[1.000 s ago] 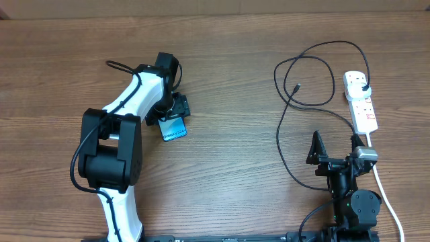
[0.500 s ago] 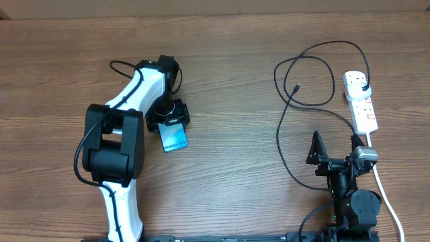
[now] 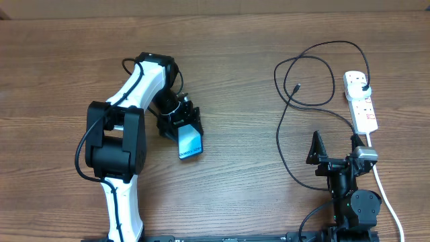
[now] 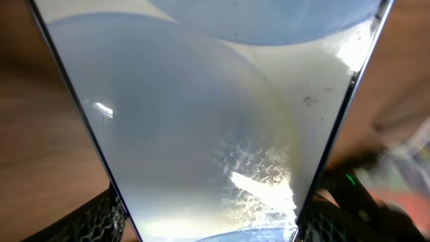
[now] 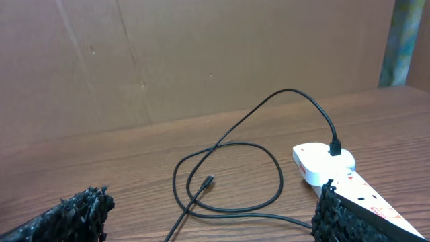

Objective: Plug charger to phone and switch on socket
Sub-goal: 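Lift the phone with the left gripper and tilt it upright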

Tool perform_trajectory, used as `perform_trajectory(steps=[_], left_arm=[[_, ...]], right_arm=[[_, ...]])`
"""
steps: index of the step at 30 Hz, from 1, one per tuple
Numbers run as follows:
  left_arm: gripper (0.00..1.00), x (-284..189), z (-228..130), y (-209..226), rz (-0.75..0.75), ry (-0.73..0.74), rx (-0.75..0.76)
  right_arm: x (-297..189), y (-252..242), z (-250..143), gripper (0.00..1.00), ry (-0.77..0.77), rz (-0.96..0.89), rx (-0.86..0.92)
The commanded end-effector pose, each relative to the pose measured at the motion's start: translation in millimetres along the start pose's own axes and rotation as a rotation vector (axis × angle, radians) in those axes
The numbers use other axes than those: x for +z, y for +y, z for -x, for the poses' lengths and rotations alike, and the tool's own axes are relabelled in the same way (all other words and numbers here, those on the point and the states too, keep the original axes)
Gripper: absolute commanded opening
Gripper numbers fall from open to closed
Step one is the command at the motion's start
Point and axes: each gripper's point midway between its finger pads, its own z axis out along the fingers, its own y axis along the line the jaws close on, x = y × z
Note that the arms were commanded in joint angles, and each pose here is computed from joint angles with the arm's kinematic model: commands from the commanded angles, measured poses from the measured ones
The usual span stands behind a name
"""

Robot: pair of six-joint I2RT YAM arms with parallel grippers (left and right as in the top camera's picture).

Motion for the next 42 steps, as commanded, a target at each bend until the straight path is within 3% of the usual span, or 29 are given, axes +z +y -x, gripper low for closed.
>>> perform_trajectory(steps=[1,9,18,42], left_arm=[[0.69,-13,-20,-57,-0.333,0.072,0.143],[0.70,-41,-41,-102,-0.644,0.150,0.106],[0.69,-64,-43,-127,-0.841,0.167,0.067],[0.73,-68,-48,-130,-0.865,0.195,0.025]], right_arm=[[0,1,-2,1.00,-0.003,0.006,-0.005],[0,1,-2,1.00,-0.003,0.006,-0.005],[0,1,-2,1.00,-0.004,0.006,-0.005],[0,1,-2,1.00,-0.003,0.005,-0.005]])
